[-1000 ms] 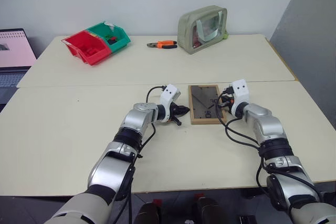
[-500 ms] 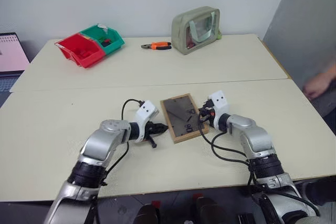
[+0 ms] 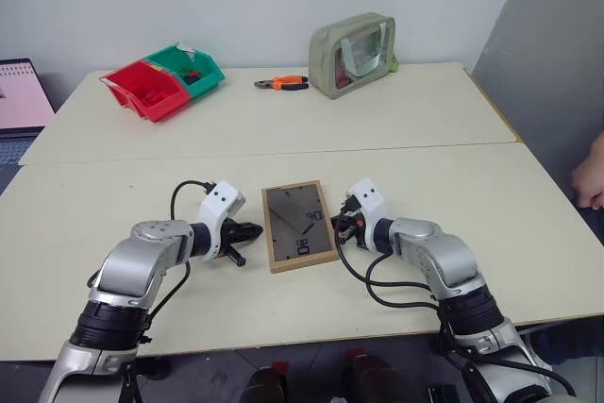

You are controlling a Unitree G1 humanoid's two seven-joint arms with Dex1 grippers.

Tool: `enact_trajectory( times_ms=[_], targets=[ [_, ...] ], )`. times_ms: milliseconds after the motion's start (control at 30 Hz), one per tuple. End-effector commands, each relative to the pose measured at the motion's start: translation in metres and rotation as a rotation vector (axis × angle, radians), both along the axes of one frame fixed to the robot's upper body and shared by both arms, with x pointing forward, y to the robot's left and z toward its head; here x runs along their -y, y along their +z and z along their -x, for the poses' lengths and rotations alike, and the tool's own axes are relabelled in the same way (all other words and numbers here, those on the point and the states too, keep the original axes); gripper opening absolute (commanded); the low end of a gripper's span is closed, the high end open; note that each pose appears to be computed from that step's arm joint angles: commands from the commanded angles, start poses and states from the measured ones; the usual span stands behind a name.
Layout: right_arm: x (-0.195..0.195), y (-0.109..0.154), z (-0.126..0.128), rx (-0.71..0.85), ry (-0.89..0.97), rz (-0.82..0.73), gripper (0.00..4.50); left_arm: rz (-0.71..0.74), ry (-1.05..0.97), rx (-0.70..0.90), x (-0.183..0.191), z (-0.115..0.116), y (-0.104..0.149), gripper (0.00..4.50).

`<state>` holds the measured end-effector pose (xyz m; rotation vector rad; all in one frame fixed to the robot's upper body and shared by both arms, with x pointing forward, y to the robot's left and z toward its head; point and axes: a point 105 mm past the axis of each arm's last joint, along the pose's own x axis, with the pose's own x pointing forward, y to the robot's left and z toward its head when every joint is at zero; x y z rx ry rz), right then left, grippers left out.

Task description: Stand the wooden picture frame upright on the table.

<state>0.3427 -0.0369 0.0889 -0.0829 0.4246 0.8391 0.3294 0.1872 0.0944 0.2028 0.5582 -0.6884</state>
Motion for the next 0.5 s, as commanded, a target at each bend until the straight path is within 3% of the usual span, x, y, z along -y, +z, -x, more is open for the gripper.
enact_trajectory(
  times_ms=[33, 233, 500],
  targets=[
    [-0.010, 0.019, 0.005, 0.035, 0.056, -0.058, 0.00, -0.031, 0.079, 0.011, -0.015, -0.007, -0.001, 0.07],
    [-0.010, 0.018, 0.013, 0.027, 0.090, -0.059, 0.00, -0.027, 0.083, 0.029, -0.012, -0.017, -0.001, 0.07],
    [0.020, 0.023, -0.002, 0.106, 0.003, 0.014, 0.00, -0.048, 0.079, 0.039, -0.030, -0.010, 0.006, 0.07]
  ],
)
